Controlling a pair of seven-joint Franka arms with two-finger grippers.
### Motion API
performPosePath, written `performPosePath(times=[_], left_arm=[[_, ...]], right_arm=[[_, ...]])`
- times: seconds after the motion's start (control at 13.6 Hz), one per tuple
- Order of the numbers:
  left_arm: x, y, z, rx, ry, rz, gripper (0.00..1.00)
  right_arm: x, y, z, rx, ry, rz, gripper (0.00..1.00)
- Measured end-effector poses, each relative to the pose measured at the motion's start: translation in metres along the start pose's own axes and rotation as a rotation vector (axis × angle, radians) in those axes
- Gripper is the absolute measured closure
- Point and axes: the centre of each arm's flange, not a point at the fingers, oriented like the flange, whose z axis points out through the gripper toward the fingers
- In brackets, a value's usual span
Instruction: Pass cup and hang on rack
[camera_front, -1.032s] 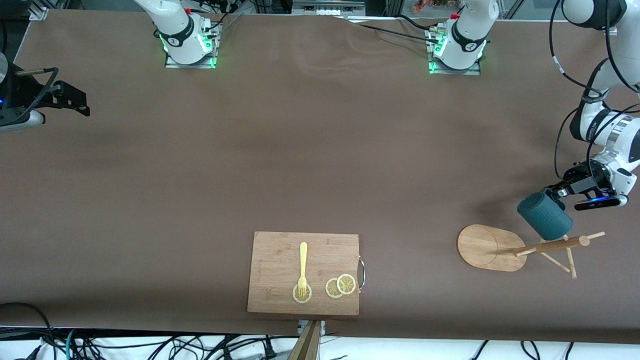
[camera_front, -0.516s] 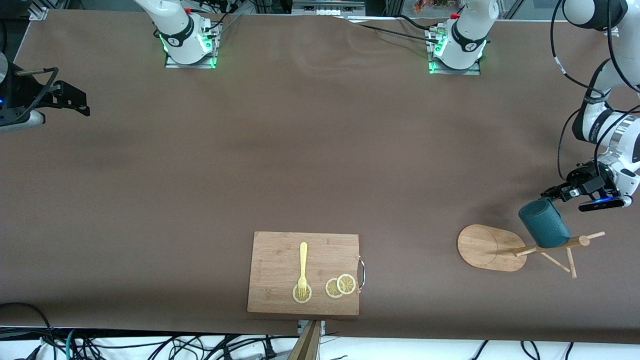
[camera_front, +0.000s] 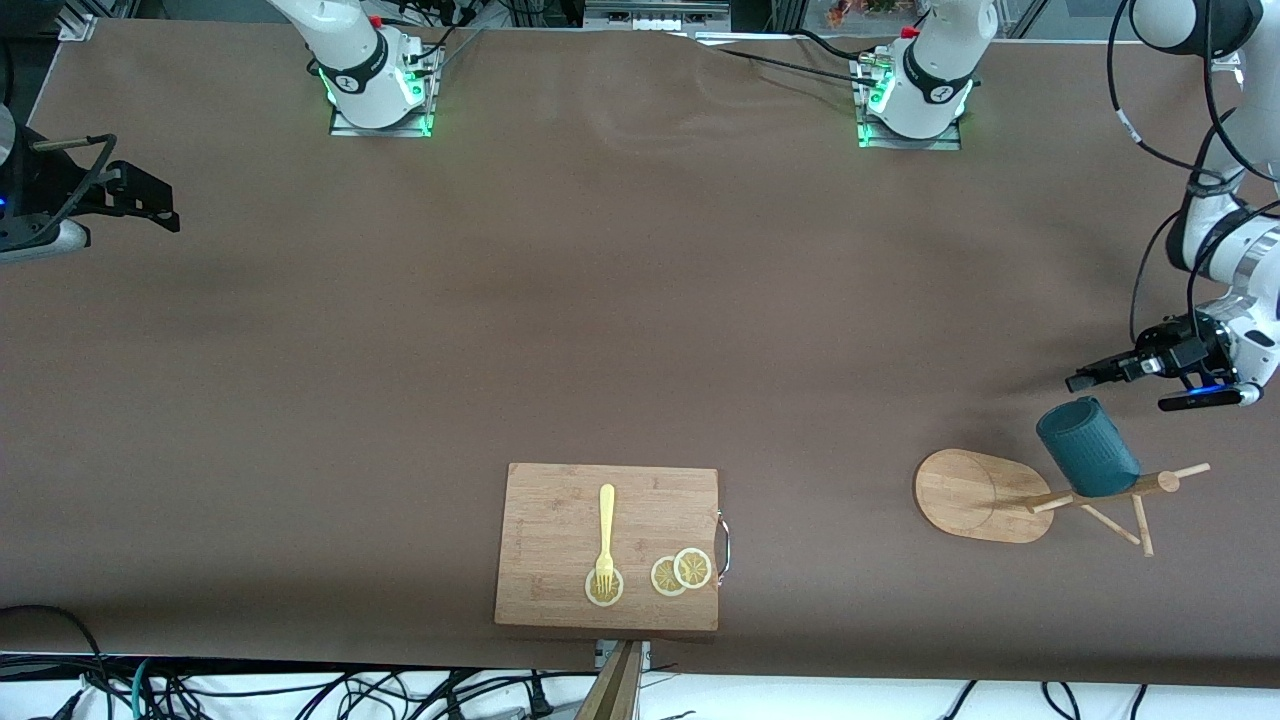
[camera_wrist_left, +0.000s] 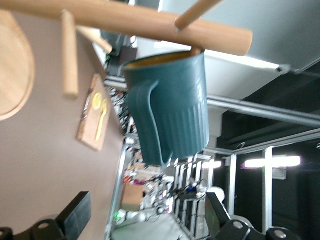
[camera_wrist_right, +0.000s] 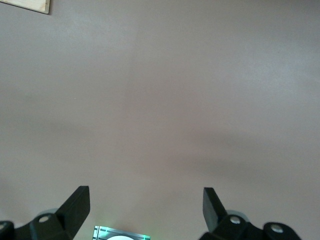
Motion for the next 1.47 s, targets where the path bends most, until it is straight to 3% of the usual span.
performPosePath(times=[0.37,0.44,0.66,0.88,1.25,1.33,1.47], left_arm=[[-0.033,0.059,-0.012,0.245,-0.230,0.025,0.00],[-0.040,0.076,-0.011,0.324,-0.285,0.039,0.00],[-0.044,0.149,0.002,0.656,-0.425,0.097,0.00],[-0.048,0.212,0.054,0.947,-0.462,0.098,0.00],[-0.066,0.290,0.192,1.444,-0.498,0.193,0.00],[-0.070,0.302,0.212,1.503,-0.495,0.230,0.00],[-0.075,0.323,0.232,1.549,-0.477,0.291,0.00]], right_arm=[[0.000,0.000,0.000,0.000,0.001,0.000,0.00],[0.000,0.000,0.000,0.000,0.001,0.000,0.00],[0.000,0.001,0.000,0.000,0.001,0.001,0.00],[-0.001,0.002,0.000,0.000,0.000,0.005,0.00],[-0.001,0.004,-0.001,0.001,0.000,0.007,0.00],[-0.001,0.004,-0.001,0.001,0.000,0.007,0.00],[-0.001,0.004,-0.001,0.001,0.000,0.007,0.00]])
